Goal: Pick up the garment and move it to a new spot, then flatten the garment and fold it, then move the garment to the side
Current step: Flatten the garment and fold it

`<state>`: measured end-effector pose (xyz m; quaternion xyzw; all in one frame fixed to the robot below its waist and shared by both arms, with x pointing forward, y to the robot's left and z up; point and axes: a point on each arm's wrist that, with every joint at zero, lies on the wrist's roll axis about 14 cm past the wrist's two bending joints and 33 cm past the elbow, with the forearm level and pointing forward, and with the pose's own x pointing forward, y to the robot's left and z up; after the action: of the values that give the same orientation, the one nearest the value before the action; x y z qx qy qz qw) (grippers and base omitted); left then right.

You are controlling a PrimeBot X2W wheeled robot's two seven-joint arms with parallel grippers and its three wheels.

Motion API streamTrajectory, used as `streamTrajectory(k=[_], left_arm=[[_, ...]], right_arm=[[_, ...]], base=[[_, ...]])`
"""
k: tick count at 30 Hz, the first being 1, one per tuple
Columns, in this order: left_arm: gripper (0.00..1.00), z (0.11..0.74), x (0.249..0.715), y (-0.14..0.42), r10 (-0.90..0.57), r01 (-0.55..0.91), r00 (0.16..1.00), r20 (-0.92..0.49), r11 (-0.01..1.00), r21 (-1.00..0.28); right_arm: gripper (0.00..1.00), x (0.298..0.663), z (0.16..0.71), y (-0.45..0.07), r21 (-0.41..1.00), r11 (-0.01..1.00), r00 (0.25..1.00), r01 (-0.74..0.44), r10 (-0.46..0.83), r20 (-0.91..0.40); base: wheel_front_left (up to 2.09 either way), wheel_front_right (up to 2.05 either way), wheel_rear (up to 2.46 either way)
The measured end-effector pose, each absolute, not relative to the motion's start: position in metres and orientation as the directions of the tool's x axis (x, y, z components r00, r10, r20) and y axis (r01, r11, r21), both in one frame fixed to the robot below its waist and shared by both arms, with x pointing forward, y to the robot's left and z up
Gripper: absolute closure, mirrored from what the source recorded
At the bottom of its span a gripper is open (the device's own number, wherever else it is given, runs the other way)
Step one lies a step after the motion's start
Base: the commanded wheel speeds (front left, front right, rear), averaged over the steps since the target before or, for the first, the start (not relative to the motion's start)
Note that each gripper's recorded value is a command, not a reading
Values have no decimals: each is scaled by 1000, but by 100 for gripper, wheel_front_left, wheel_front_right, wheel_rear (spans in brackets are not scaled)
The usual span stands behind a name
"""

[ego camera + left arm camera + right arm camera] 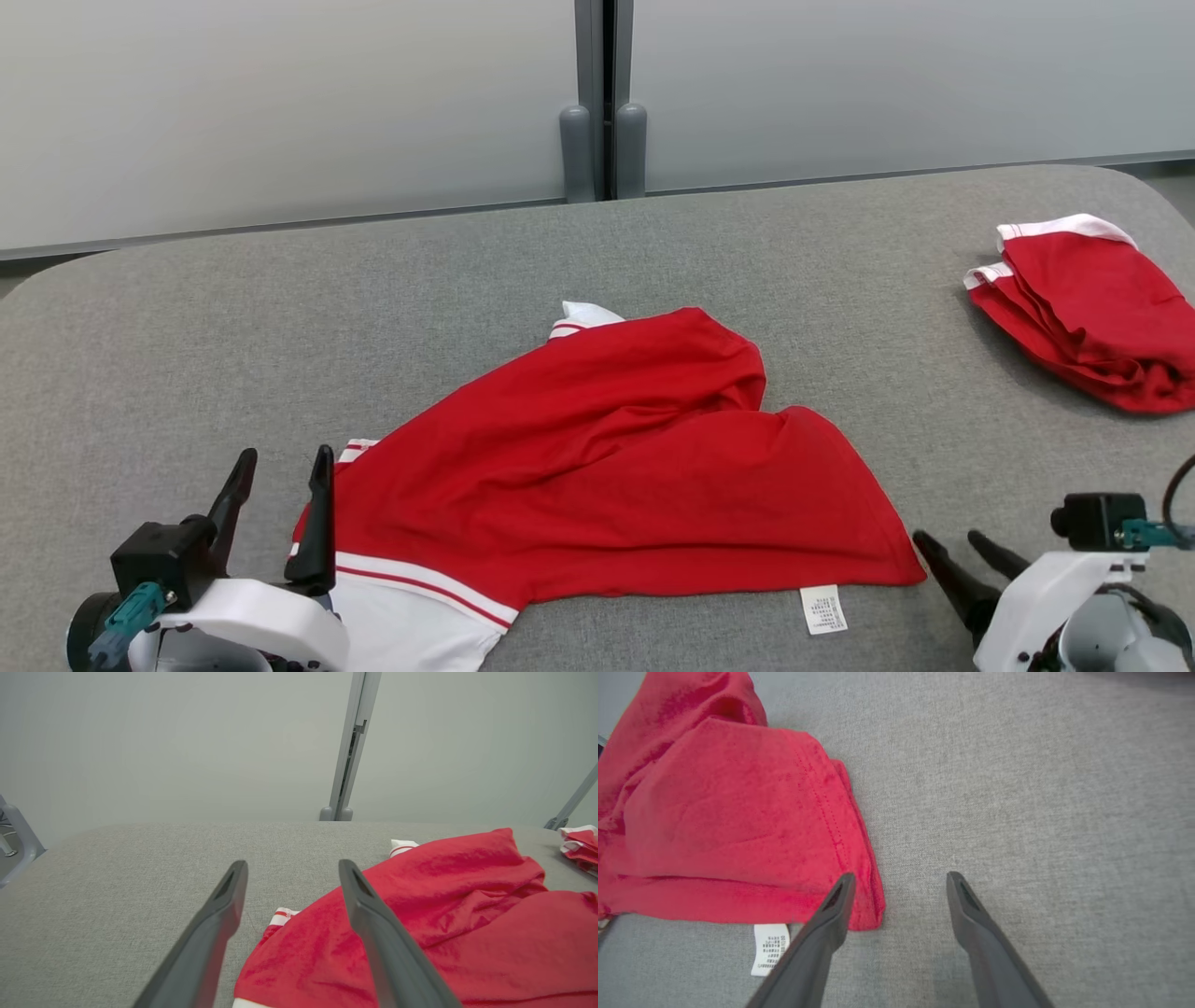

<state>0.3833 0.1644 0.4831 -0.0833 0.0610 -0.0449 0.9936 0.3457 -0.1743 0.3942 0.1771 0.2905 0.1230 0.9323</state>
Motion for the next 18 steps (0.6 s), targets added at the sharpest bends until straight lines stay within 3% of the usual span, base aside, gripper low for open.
streamTrajectory(k=[5,10,18], left_arm=[[0,491,384,168,-91,79,993,-75,984,-161],[0,514,385,170,-94,98,995,32,986,-138],[0,540,377,188,-8,23,990,139,994,-107]], right_arm=[[0,362,421,-179,387,909,858,-156,319,-402],[0,389,480,-181,399,894,943,-203,289,-166],[0,399,562,-184,264,923,956,-280,242,168]], base=[[0,0,0],[0,0,0],[0,0,0]])
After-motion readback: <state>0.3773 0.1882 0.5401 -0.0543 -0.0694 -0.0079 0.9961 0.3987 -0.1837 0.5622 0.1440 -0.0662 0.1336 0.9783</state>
